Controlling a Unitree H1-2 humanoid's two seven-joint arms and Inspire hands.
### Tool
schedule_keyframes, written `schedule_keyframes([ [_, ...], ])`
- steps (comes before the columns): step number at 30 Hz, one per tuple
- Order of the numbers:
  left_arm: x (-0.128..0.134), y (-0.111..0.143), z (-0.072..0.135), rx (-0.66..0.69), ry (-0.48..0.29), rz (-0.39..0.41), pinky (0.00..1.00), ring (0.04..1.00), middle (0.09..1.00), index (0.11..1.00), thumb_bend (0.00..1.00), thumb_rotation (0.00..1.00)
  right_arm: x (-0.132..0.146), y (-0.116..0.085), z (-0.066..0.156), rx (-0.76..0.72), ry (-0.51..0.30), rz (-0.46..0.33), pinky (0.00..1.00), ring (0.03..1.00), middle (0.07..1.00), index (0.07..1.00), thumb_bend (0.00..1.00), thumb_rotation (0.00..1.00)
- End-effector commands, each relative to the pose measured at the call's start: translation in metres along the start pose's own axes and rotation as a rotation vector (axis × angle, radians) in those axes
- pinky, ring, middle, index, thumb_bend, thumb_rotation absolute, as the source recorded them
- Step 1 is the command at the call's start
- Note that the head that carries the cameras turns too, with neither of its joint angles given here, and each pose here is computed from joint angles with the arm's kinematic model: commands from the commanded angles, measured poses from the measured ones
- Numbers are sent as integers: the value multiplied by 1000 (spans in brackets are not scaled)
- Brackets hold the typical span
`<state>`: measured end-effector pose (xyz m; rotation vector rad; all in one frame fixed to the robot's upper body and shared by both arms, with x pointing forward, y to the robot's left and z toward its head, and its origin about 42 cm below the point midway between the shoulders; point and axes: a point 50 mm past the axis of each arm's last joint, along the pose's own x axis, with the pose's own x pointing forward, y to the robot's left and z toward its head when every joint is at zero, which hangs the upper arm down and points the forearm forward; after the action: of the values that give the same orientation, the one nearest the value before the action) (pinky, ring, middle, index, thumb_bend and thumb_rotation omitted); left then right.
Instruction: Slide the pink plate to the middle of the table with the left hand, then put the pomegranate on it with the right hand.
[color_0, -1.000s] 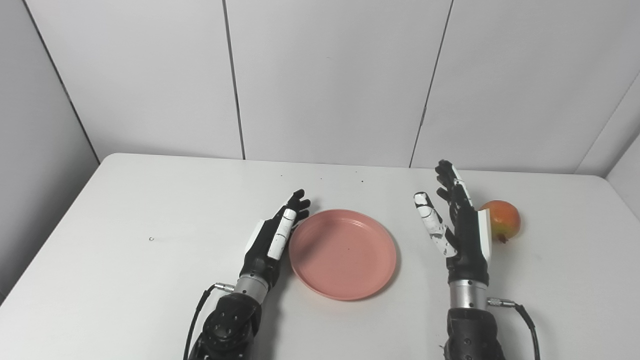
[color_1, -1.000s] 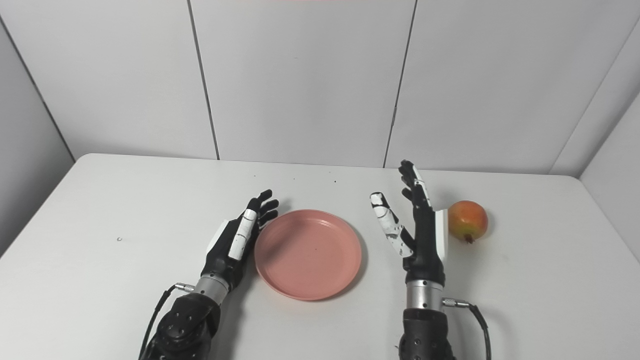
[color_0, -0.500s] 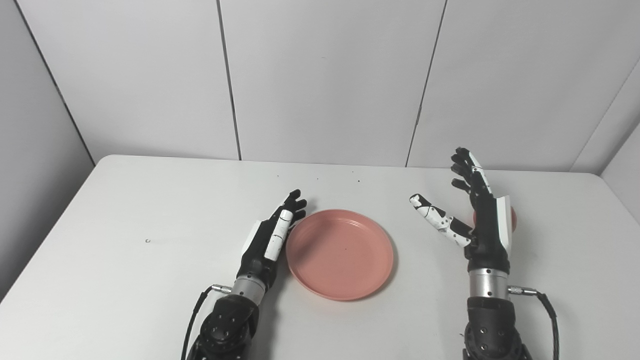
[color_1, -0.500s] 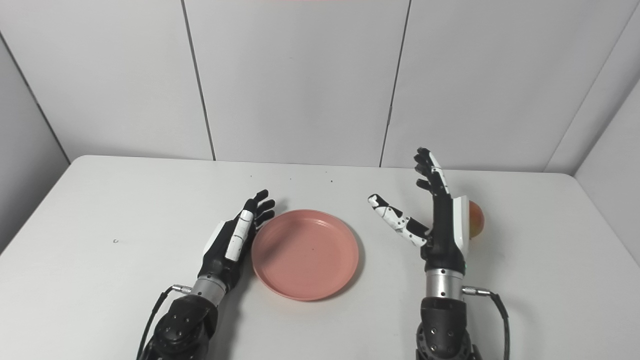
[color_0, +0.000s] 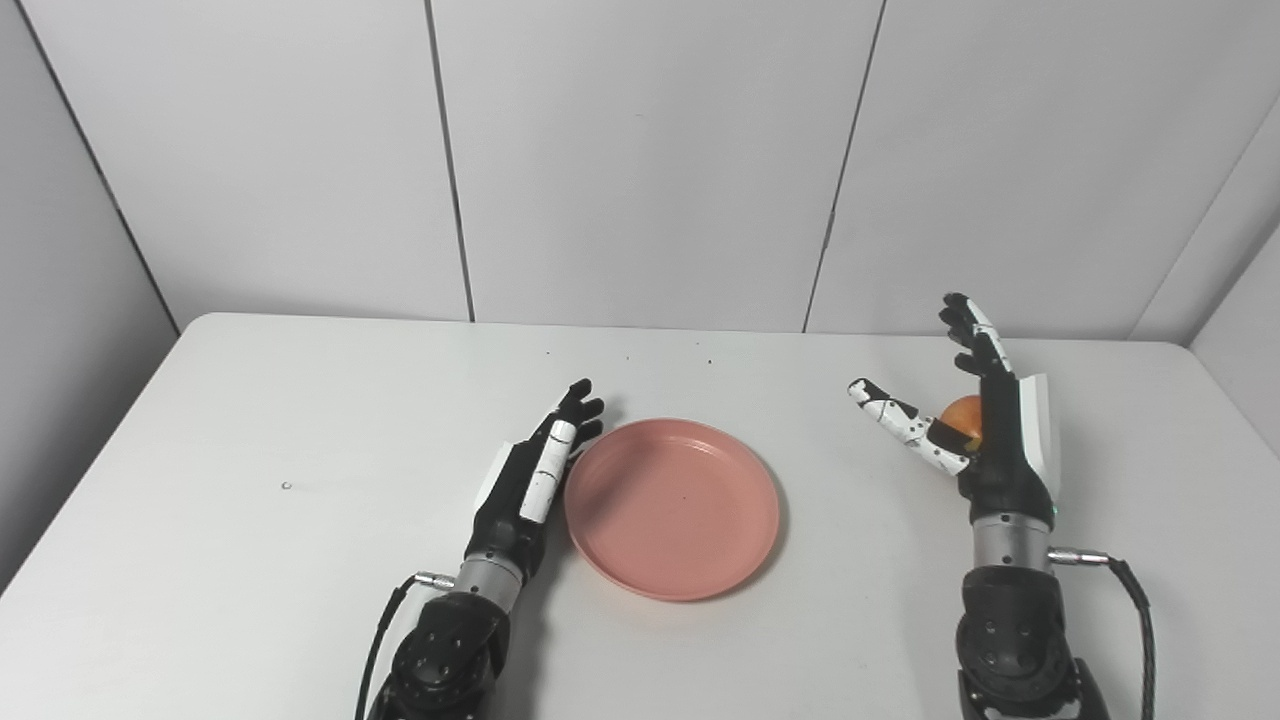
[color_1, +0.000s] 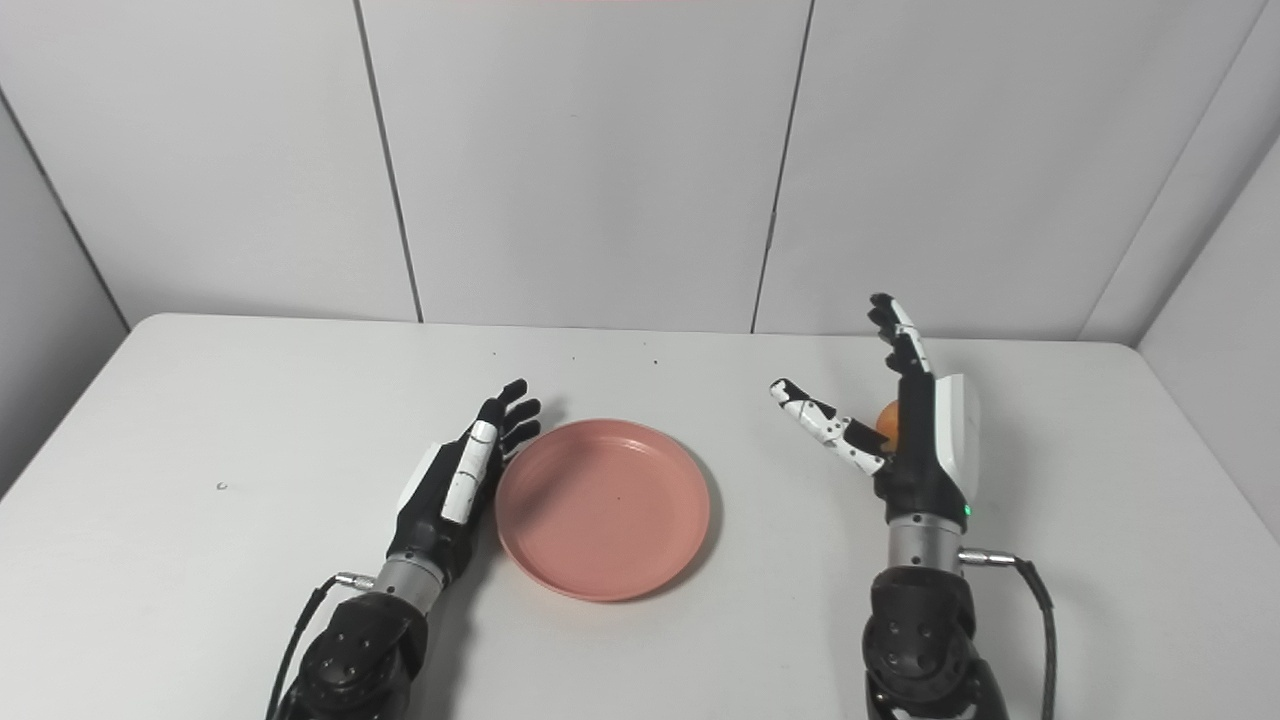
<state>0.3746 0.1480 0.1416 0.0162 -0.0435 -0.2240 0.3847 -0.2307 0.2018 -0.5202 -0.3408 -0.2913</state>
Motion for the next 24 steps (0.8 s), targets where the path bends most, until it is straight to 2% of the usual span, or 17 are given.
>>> schedule_keyframes([
  [1, 6, -1, 13, 3, -82, 6, 881, 916, 920, 916, 681, 1000, 21, -10, 13, -14, -55, -48, 804, 854, 853, 856, 767, 456],
  [11, 3, 8, 12, -9, -101, 9, 894, 919, 920, 914, 651, 1000, 39, -9, 10, -120, -31, -37, 747, 843, 875, 872, 782, 473],
  [24, 2, 13, 12, -21, -110, -1, 896, 920, 924, 922, 667, 1000, 49, -17, -1, -235, 41, -55, 746, 857, 894, 892, 807, 459],
])
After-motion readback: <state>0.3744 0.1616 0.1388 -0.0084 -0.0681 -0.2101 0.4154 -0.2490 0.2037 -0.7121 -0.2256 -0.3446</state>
